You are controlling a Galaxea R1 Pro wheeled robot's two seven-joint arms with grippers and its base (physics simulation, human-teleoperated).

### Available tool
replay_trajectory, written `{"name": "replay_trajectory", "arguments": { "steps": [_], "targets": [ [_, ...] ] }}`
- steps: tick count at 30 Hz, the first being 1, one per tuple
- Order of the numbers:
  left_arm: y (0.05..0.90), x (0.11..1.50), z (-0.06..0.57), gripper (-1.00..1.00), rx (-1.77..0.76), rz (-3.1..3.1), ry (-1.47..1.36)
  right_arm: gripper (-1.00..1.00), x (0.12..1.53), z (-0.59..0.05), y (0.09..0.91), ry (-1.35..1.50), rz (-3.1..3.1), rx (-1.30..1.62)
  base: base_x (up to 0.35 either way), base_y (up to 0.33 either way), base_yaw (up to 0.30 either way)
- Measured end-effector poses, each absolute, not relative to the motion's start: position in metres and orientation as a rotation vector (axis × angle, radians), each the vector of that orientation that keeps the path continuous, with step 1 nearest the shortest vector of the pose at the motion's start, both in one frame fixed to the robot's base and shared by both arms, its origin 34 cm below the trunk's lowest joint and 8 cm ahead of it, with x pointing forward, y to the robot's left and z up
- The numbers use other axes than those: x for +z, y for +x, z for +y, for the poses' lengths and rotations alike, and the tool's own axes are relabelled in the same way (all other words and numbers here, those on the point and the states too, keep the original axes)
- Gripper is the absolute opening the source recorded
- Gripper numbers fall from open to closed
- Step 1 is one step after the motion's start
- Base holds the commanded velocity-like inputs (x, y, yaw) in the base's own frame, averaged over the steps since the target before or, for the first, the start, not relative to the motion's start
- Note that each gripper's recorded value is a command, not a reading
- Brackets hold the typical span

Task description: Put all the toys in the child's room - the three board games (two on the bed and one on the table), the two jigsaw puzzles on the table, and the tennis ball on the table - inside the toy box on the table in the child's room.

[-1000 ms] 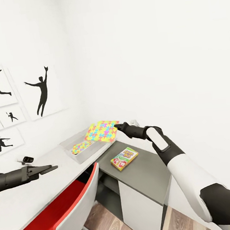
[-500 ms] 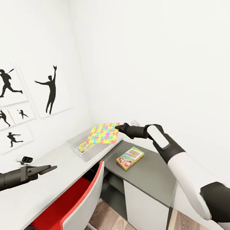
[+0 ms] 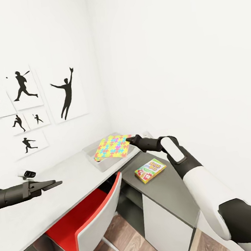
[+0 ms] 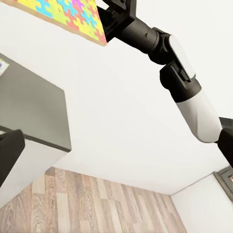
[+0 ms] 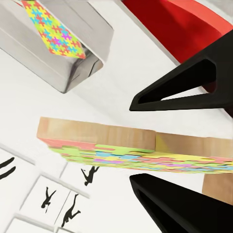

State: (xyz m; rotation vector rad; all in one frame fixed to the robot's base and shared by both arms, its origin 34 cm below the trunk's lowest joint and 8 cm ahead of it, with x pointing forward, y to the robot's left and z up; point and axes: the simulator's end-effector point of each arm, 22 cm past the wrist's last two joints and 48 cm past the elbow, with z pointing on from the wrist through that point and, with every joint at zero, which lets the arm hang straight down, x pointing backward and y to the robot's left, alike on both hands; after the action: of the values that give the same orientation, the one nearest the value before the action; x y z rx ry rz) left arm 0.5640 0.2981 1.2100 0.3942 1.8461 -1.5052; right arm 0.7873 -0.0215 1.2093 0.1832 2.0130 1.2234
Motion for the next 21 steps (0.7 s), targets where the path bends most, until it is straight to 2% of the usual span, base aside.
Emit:
{"name": "replay_trajectory", "arguments": {
  "steps": [13,21],
  "targets": [
    [0.568,1.201,0.298,1.00,-1.515,1.862,0.380,-1.00,1.194,-0.029,0.794,0.204,2.031,1.214,0.005,0.000,0.012],
    [0.569,1.198,0.298,1.00,-1.517,1.867,0.376,-1.00,1.194,-0.034,0.798,0.240,2.017,1.233,0.111,0.000,0.000]
  ]
}}
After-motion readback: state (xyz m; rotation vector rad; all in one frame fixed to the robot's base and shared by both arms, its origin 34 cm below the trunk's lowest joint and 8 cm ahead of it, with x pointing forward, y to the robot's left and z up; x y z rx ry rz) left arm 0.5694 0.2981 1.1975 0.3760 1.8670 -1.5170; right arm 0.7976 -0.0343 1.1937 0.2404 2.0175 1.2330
